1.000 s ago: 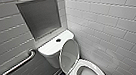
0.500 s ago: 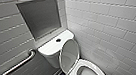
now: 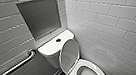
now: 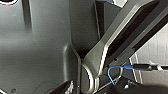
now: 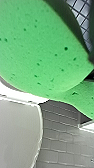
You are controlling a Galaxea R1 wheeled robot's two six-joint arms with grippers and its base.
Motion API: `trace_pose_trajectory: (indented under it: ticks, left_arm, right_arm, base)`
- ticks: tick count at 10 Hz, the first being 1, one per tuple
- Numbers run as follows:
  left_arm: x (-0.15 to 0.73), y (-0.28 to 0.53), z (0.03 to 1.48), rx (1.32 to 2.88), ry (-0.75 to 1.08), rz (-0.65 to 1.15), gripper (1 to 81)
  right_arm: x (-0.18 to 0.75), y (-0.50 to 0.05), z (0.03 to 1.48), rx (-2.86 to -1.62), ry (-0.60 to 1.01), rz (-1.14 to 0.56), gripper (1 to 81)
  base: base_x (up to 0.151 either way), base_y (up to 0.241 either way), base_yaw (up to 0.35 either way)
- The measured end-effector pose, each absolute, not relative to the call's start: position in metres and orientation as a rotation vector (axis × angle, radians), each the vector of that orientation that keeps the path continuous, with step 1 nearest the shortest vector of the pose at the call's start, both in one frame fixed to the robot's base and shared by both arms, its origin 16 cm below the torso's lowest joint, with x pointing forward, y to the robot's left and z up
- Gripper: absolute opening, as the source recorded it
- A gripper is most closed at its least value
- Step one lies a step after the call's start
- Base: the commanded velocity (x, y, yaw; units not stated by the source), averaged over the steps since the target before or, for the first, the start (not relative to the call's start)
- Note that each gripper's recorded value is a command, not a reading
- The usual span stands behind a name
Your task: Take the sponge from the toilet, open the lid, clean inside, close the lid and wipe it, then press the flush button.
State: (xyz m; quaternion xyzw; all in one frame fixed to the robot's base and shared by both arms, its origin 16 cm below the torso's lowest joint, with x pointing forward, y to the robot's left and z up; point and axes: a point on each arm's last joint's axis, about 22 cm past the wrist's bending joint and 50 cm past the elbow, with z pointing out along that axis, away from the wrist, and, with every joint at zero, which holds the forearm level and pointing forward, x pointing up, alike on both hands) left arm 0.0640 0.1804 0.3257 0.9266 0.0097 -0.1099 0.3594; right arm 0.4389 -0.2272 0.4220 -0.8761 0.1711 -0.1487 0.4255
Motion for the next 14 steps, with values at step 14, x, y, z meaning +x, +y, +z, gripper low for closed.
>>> trace_pose_trajectory:
  ticks: [14]
  left_arm:
    - [0.012,0.152,0.311,2.419,0.199,-0.327,81.1]
  right_arm:
    - [0.638,-0.153,0.404,-2.172,0.387,-0.392,1.0]
  base:
    - [0.0,0.0,0.0]
